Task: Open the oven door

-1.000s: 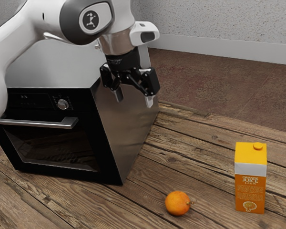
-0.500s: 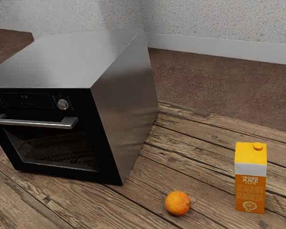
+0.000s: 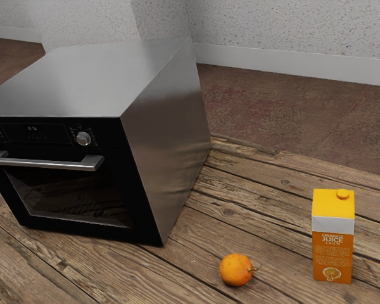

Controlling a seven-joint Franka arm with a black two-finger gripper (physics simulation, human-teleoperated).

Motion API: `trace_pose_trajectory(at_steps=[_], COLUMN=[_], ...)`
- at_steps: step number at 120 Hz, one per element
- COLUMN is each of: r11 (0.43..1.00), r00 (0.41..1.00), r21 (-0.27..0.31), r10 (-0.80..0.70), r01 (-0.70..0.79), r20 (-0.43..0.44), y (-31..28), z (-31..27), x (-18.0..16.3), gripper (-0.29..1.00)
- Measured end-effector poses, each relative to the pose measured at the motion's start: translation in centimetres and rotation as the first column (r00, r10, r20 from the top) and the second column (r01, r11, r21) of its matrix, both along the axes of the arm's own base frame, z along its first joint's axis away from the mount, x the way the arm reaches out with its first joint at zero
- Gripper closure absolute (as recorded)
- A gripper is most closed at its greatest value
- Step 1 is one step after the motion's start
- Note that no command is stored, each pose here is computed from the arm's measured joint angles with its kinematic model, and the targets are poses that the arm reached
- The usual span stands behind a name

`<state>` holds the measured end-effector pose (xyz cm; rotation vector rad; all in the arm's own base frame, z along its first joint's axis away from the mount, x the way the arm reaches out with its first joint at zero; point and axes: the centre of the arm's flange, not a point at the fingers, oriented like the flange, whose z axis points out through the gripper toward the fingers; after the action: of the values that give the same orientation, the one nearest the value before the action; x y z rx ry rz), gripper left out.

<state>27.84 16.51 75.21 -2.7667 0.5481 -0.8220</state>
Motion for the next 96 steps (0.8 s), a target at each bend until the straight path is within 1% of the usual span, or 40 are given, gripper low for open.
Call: trace_pose_trajectory(at_steps=[24, 34, 42, 55, 96], r11=[0.974, 0.95, 0.932, 0.904, 0.841], r00=[0.983, 0.966, 0.953, 0.933, 0.891], r21=[0.134, 0.175, 0.202, 0.23, 0.295], r10=[-0.182, -0.254, -0.296, -0.35, -0.435], r01=[0.182, 0.258, 0.302, 0.361, 0.454], r20=[-0.011, -0.046, -0.059, -0.09, -0.132], y=[0.8, 0.7, 1.2, 1.5, 2.9], z=[-0.8, -2.0, -2.5, -4.2, -6.8], x=[0.3, 1.9, 2.5, 3.4, 3.1], gripper=[0.0, 0.0, 0.0, 0.0, 0.0])
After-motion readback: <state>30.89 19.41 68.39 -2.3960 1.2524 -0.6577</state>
